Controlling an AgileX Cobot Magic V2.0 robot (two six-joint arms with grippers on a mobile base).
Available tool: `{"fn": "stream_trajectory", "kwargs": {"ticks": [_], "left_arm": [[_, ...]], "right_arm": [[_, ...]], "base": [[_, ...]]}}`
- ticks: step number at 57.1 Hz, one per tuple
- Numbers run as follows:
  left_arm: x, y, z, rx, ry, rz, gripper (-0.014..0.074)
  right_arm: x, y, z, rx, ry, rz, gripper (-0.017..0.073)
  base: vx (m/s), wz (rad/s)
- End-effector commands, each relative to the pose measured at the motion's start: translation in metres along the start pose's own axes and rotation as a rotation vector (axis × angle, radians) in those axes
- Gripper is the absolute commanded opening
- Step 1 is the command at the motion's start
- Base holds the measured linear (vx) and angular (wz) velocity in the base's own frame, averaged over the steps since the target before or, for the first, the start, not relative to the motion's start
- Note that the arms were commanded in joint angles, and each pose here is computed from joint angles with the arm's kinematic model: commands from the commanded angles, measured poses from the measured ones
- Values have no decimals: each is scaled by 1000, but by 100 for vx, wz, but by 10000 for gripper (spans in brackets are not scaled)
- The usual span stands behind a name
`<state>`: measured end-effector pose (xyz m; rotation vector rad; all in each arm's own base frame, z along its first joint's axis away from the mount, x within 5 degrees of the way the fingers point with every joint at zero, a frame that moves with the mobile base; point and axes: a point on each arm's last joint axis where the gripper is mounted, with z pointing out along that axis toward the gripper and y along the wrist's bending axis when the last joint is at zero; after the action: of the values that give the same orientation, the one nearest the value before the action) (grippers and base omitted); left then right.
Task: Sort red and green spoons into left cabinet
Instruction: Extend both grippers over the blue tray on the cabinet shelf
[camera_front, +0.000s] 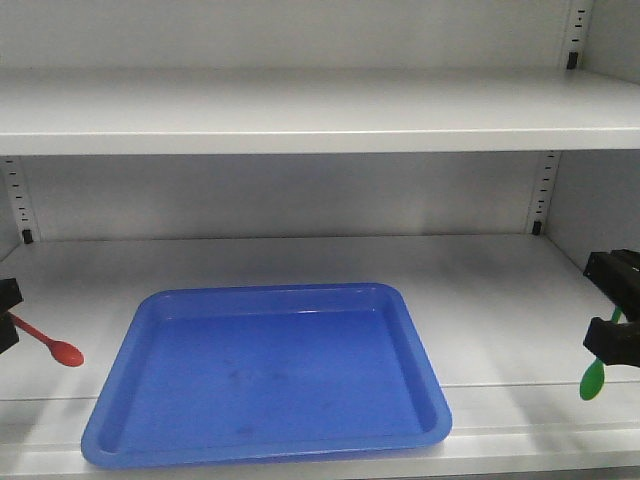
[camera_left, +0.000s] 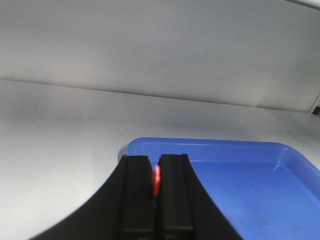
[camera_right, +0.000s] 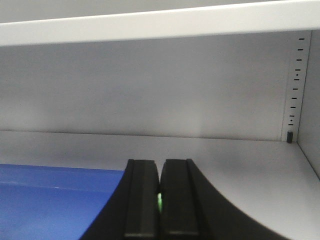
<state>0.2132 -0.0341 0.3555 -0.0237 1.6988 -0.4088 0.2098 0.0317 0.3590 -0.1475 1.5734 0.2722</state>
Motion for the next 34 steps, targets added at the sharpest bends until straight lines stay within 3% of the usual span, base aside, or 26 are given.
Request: {"fn": "stream_trajectory", "kwargs": {"ticks": [1, 34], "left_arm": [[-12, -7, -4, 38, -48, -61, 0], [-13, -7, -4, 36, -51, -61, 0]], "right_arm": [[-15, 4, -3, -37, -68, 1, -9], [-15, 4, -3, -38, -69, 1, -9]], "base": [[3, -2], [0, 0]]}}
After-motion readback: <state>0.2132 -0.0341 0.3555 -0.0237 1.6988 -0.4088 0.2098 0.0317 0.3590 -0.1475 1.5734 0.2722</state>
